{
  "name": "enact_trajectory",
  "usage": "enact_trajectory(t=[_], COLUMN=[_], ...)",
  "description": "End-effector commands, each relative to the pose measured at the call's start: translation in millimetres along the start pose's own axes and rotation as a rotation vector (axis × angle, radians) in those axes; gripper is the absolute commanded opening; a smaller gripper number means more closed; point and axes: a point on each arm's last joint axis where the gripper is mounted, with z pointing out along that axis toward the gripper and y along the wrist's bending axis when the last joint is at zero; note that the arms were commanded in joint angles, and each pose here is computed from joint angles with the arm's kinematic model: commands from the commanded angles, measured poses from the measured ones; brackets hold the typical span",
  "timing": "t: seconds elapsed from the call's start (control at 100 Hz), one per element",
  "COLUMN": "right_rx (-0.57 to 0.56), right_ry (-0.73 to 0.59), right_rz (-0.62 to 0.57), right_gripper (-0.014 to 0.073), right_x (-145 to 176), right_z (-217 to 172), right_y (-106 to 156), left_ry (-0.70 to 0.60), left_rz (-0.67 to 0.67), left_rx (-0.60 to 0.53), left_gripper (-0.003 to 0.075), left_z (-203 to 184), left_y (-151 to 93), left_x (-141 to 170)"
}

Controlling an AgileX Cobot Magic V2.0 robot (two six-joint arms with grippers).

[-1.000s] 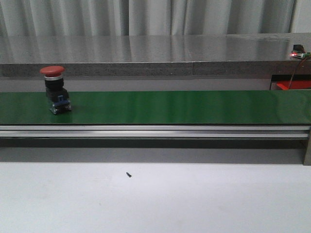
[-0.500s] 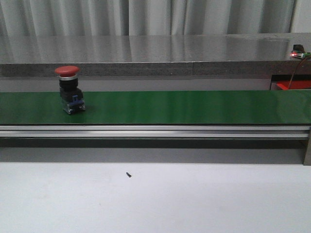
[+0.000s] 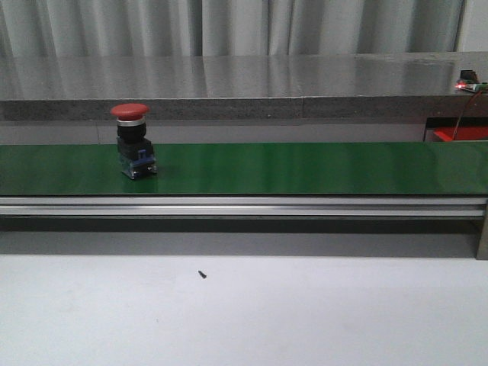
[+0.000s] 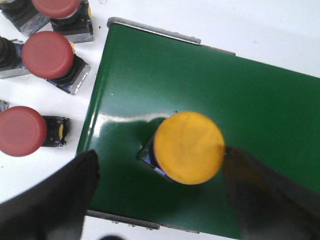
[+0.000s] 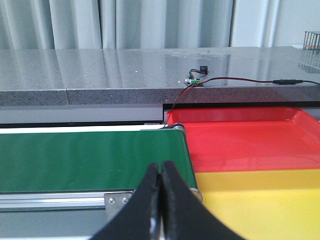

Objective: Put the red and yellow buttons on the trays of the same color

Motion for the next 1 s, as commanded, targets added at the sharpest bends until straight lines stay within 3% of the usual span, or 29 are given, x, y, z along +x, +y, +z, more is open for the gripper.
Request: enact_trajectory(t=[0.0, 0.35, 0.49, 0.7, 0.99], right_rx=[-0.011, -0.011, -0.011, -0.011, -0.012], right_ry=[-0.101, -0.101, -0.101, -0.101, -0.105], right_rz=[-0.020, -0.020, -0.020, -0.020, -0.020], right_gripper=[-0.0106, -0.0106, -0.0106, -0.0106, -0.0106], right_x=[-13, -13, -13, -13, -14], right_z=[-2, -2, -2, -2, -2], right_y=[1, 1, 1, 1, 2], left_ry=[-0.103, -0.169, -0.209, -0.251, -0.317], left_rz=[0.006, 0.029, 0.088, 0.159, 0.190], left_rx=[0.017, 0.041, 0.086, 0.138, 0.179], left_gripper=[0.0624, 0.0599, 0.0403, -0.0023, -0.0020], left_z=[-27, -73, -96, -121, -146], left_y=[-7, -16, -31, -54, -61], left_x=[-11, -2, 13, 43, 87])
